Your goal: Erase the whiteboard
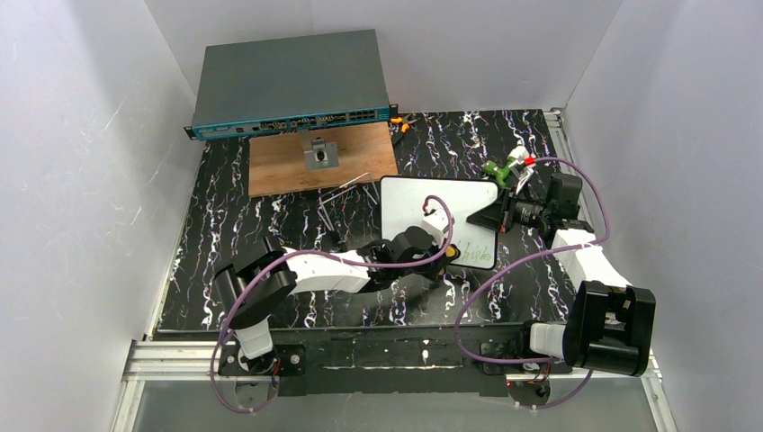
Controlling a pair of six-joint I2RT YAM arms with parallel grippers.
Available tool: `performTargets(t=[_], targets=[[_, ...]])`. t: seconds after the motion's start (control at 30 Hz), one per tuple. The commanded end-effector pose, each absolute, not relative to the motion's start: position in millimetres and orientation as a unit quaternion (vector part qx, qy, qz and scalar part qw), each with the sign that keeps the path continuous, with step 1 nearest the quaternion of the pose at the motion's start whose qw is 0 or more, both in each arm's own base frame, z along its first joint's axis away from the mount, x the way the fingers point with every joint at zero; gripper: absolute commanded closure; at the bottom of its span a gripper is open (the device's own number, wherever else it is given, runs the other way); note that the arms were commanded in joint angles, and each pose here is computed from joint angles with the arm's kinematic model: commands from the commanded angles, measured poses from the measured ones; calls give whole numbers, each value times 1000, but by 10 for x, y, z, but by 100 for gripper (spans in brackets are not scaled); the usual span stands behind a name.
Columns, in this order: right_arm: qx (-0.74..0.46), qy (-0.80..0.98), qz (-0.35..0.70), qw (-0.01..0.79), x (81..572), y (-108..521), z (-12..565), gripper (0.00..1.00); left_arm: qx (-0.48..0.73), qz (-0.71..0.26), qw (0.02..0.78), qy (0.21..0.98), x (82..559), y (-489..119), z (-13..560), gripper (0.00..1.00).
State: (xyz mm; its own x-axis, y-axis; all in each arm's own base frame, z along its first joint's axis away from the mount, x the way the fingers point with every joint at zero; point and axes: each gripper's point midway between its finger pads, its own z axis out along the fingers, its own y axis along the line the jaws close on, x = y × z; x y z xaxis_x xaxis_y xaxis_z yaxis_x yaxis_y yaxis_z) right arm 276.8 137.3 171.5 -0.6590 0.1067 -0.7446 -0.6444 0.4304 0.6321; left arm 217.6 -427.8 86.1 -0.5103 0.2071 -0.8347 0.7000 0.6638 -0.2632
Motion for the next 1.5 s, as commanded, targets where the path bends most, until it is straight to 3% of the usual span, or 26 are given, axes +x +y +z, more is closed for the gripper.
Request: performTargets(t=[0.0,0.23,0.4,0.53,0.73,0.87,1.23,1.47], targets=[[-193,746,528,357,2649,1469,1833,99,283,-317,410,807,2177,-4458,1000,100],[-192,746,528,356,2647,1469,1828,99,127,-130,463,867,2636,-3718,899,100],[-191,746,529,356,2647,1467,1827,99,88,-81,465,877,2743,-3475,857,100],[-191,747,528,357,2647,1466,1828,99,103,-101,462,875,2732,-3565,855,100],[-192,746,528,357,2645,1468,1830,99,229,-270,444,823,2408,-4150,1015,100],[-193,746,529,356,2642,1472,1833,99,273,-326,427,798,2240,-4344,1049,100],[-194,745,528,358,2639,1471,1839,99,240,-327,419,813,2290,-4411,1086,100],[-193,745,528,358,2640,1469,1839,99,177,-240,440,847,2517,-4187,1067,100]])
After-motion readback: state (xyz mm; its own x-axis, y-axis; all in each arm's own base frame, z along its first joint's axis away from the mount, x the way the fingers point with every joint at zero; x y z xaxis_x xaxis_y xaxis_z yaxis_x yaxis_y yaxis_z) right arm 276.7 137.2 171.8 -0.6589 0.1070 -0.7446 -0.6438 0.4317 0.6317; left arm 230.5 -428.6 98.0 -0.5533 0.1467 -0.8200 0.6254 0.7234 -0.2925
